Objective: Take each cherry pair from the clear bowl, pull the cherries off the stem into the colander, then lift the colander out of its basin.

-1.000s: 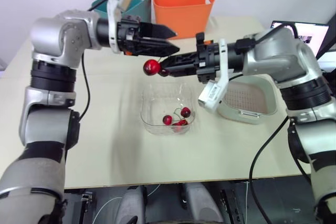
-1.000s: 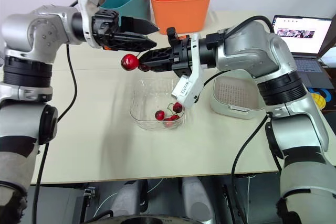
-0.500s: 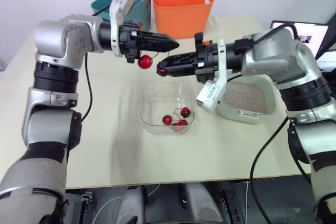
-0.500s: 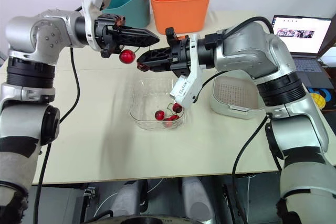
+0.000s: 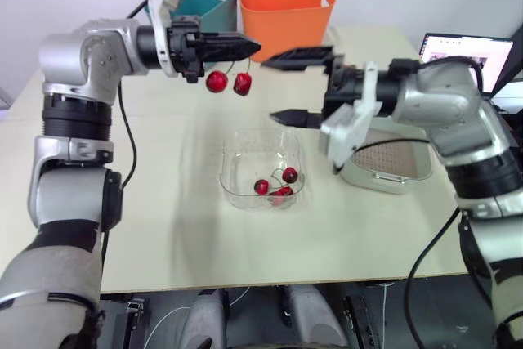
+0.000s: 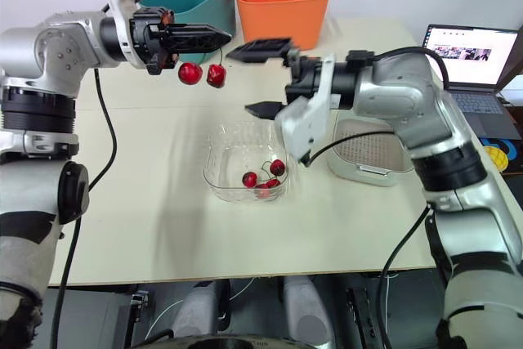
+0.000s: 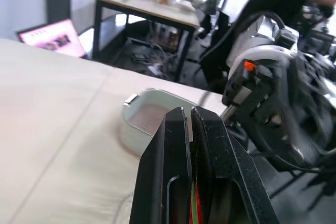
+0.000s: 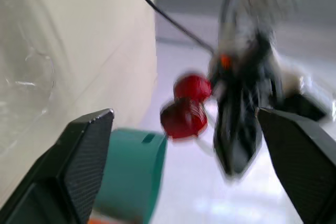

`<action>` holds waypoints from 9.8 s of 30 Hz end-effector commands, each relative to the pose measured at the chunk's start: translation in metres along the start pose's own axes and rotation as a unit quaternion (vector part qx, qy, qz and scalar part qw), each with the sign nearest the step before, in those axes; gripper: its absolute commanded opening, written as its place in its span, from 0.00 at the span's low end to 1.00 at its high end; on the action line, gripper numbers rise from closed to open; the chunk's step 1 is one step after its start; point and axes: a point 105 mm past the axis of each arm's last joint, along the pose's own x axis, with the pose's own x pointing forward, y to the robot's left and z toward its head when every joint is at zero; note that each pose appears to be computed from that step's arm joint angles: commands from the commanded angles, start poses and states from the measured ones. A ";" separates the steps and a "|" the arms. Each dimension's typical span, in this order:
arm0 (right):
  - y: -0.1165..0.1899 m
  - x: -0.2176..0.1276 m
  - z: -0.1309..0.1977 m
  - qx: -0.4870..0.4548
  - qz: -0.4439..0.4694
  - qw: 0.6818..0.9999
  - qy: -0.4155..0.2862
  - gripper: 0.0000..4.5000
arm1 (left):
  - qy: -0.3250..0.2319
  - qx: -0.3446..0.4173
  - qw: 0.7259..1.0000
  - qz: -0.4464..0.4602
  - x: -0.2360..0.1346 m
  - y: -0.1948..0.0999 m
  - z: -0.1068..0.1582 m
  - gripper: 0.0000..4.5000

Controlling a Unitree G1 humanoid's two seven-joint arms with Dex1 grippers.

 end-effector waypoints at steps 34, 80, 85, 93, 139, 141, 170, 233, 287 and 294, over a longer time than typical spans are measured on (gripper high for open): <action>0.000 0.020 -0.002 0.797 -0.093 0.596 -0.027 1.00 | -0.038 0.079 0.996 -0.024 0.009 -0.019 0.029 0.03; 0.019 0.036 0.008 0.796 -0.029 0.605 -0.018 0.32 | -0.070 0.093 0.993 -0.007 0.009 -0.011 0.041 0.00; 0.029 0.034 0.010 0.796 -0.021 0.605 -0.003 0.32 | -0.072 0.090 0.993 -0.008 0.009 -0.010 0.041 0.00; 0.021 -0.009 -0.014 0.764 -0.083 0.637 0.060 0.32 | -0.027 0.102 0.994 0.033 0.007 0.007 0.013 0.00; 0.016 -0.022 -0.029 0.786 -0.085 0.612 0.016 0.99 | -0.024 0.106 0.994 0.010 -0.004 -0.007 0.023 0.00; 0.016 -0.010 -0.024 0.792 -0.077 0.606 -0.002 0.99 | -0.022 0.106 0.994 0.010 -0.004 -0.008 0.023 0.00; 0.011 0.074 0.004 0.808 -0.034 0.580 -0.097 0.99 | -0.023 0.083 0.996 -0.020 0.013 -0.018 0.007 0.00; 0.041 -0.095 -0.054 0.712 -0.134 0.653 0.220 0.32 | 0.048 0.114 0.992 0.040 -0.004 0.010 -0.030 0.00; 0.075 0.019 0.054 0.633 0.120 0.764 0.040 1.00 | 0.109 -0.158 0.885 0.425 -0.195 0.003 -0.169 0.00; 0.076 0.017 0.042 0.632 0.115 0.764 0.061 1.00 | 0.082 -0.163 0.879 0.440 -0.203 0.000 -0.167 0.37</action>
